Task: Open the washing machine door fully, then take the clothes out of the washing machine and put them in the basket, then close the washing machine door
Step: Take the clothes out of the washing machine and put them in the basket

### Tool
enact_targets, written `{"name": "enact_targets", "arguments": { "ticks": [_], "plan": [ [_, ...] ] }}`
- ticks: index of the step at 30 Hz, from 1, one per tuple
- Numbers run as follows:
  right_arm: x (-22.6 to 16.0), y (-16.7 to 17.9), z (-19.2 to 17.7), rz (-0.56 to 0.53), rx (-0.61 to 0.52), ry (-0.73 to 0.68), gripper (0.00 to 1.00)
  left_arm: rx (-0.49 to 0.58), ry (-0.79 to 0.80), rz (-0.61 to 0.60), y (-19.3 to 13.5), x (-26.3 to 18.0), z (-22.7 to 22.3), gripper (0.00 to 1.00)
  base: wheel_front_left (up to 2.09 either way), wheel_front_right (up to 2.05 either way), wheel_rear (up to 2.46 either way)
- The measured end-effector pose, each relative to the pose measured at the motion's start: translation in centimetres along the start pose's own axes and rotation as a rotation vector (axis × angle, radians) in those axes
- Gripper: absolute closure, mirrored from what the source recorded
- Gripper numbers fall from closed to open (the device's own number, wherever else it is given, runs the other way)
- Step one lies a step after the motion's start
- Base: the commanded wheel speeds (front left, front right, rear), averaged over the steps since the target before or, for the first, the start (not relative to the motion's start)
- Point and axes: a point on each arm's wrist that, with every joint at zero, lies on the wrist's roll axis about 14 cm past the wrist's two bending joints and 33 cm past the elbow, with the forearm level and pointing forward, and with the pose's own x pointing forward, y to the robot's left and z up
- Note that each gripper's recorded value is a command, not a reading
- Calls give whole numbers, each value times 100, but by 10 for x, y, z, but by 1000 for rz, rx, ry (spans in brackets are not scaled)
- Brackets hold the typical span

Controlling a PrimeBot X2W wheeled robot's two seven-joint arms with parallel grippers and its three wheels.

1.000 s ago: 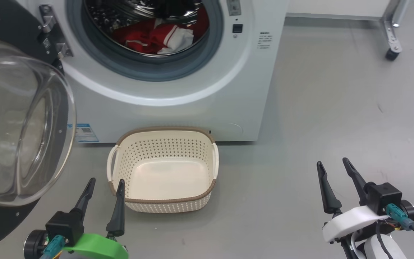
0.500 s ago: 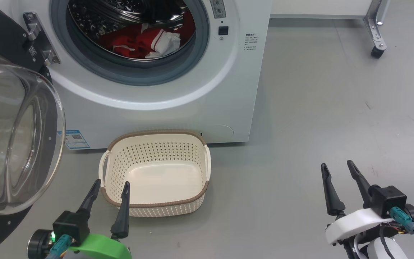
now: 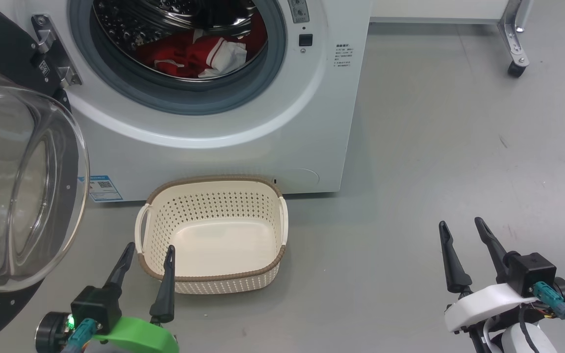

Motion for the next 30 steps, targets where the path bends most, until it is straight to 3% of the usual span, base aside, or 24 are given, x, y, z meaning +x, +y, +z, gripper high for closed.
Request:
{"name": "enact_targets", "arguments": {
  "ticks": [14,30],
  "plan": [
    [0,0,0,-1,9,-2,0,-7,-17,-8,-5,1,5,0,29,-29,0],
    [0,0,0,-5,8,-2,0,-7,-2,-17,-8,1,3,0,90,-90,0]
  ]
}}
